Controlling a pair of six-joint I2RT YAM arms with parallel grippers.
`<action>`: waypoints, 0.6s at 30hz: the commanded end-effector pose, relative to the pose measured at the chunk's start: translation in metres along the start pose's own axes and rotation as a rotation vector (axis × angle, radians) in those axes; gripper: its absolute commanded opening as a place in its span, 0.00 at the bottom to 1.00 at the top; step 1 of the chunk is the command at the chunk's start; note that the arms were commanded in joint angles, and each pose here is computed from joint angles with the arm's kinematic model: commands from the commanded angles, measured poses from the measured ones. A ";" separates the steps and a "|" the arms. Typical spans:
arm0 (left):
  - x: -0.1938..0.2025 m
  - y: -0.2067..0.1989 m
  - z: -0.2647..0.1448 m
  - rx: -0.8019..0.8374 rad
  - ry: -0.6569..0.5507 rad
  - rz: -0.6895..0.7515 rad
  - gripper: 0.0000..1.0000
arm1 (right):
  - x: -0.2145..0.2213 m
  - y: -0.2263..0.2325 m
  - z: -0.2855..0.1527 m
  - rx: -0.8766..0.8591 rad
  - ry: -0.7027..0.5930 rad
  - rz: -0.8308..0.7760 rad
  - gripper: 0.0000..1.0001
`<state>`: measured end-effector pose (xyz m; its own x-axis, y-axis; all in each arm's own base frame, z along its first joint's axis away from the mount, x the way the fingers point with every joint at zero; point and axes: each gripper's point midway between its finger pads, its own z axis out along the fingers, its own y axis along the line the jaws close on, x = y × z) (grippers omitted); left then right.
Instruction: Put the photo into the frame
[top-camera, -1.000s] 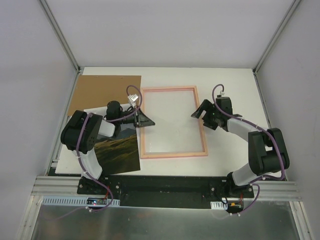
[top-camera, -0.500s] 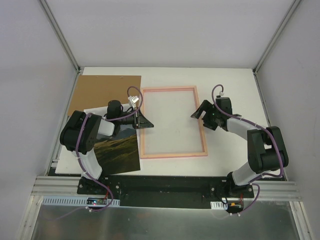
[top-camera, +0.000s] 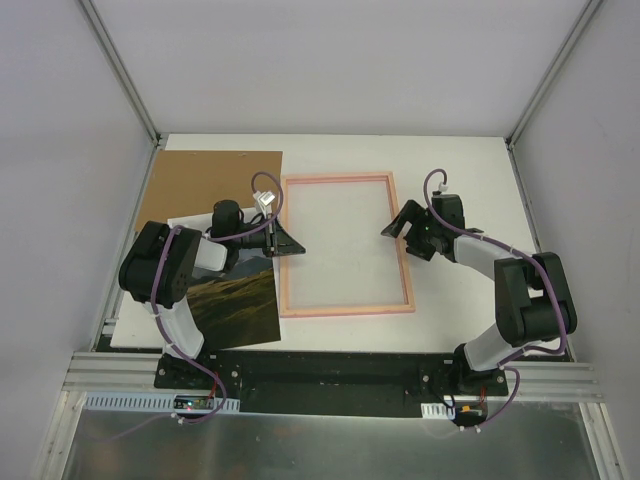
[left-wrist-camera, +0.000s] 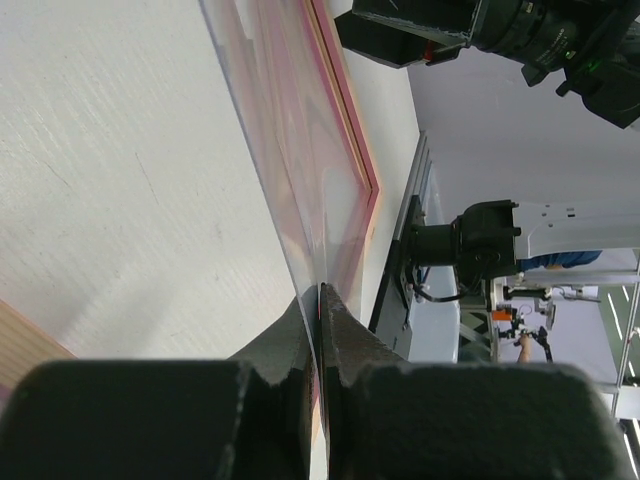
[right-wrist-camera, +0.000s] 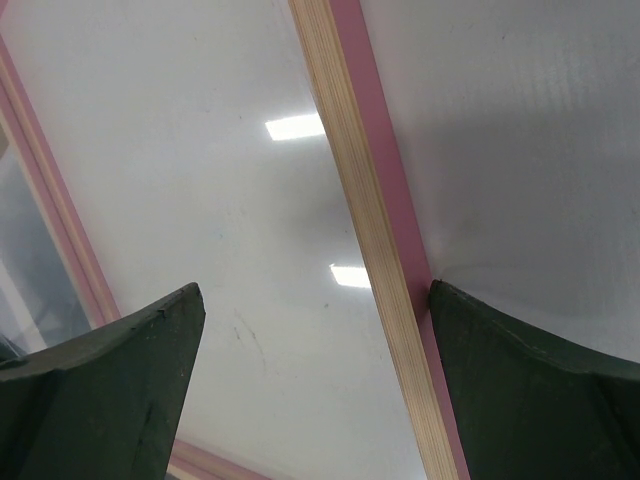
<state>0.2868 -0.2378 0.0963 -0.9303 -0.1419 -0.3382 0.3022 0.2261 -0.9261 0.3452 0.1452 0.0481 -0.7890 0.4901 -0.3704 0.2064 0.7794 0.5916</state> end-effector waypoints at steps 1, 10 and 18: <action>-0.016 -0.022 -0.003 0.067 -0.020 0.129 0.00 | -0.007 0.011 0.001 -0.047 -0.012 -0.019 0.96; -0.017 -0.032 -0.003 0.128 -0.022 0.117 0.00 | -0.007 0.015 0.001 -0.059 -0.010 -0.015 0.96; -0.021 -0.023 0.000 0.107 -0.034 0.100 0.00 | -0.004 0.016 0.002 -0.063 -0.002 -0.010 0.96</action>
<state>0.2930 -0.2400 0.1127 -0.9230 -0.1641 -0.3479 0.3241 0.1556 -0.9331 0.3459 0.1467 0.0473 -0.7910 0.4891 -0.3675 0.2025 0.7762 0.5971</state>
